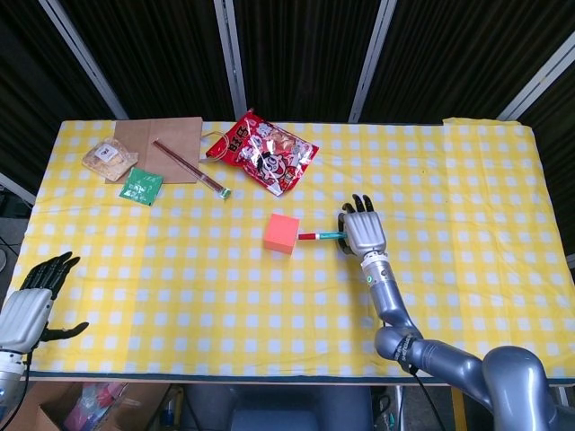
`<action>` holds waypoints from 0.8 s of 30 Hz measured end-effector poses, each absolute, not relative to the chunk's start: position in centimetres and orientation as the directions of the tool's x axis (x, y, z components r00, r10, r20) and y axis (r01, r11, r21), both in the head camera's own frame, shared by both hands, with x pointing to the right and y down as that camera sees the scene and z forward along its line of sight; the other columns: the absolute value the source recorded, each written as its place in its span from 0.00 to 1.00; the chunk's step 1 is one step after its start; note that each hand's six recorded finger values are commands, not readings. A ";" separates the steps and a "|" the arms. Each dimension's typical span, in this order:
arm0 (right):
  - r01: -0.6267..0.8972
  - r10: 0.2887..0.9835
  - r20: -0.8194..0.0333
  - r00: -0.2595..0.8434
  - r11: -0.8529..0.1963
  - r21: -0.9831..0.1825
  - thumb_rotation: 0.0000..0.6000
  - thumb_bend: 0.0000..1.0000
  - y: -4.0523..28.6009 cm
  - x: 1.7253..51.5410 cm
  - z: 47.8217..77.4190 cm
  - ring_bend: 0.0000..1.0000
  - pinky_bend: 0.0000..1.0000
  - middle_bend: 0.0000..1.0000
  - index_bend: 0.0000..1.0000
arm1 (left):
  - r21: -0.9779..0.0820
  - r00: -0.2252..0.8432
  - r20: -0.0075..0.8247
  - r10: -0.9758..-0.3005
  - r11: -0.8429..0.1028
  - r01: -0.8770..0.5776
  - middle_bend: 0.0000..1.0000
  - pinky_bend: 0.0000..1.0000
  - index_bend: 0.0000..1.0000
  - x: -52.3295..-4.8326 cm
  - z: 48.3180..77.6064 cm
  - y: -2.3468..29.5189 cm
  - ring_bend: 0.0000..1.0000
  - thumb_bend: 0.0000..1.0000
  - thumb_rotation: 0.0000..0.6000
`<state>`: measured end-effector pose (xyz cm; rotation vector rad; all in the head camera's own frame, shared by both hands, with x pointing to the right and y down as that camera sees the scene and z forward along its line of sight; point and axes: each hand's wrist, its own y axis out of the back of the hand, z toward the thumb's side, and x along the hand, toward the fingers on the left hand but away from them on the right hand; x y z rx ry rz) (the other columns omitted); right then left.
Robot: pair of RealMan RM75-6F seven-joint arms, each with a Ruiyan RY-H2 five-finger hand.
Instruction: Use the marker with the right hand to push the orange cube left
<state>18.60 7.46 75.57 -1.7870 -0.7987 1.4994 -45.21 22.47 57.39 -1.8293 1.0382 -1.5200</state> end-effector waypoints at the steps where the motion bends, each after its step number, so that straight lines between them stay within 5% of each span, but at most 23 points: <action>1: 0.040 0.797 -0.583 0.160 -0.595 -0.803 1.00 0.57 7.5 18.1 75.7 0.03 0.02 0.25 0.66 | -0.800 0.067 0.559 -0.826 -0.559 -0.219 0.00 0.00 0.00 -45.2 57.4 22.5 0.00 0.02 1.00; 16: 0.070 0.782 -0.566 0.262 -0.600 -0.797 1.00 0.57 8.1 11.3 75.6 0.04 0.02 0.26 0.66 | -0.790 0.077 0.567 -0.820 -0.568 -0.229 0.00 0.00 0.00 -45.2 57.3 22.6 0.00 0.02 1.00; 24: 0.059 0.790 -0.562 0.247 -0.591 -0.804 1.00 0.57 8.1 11.7 75.6 0.04 0.02 0.26 0.66 | -0.792 0.074 0.565 -0.822 -0.565 -0.232 0.00 0.00 0.00 -45.4 57.1 22.7 0.00 0.02 1.00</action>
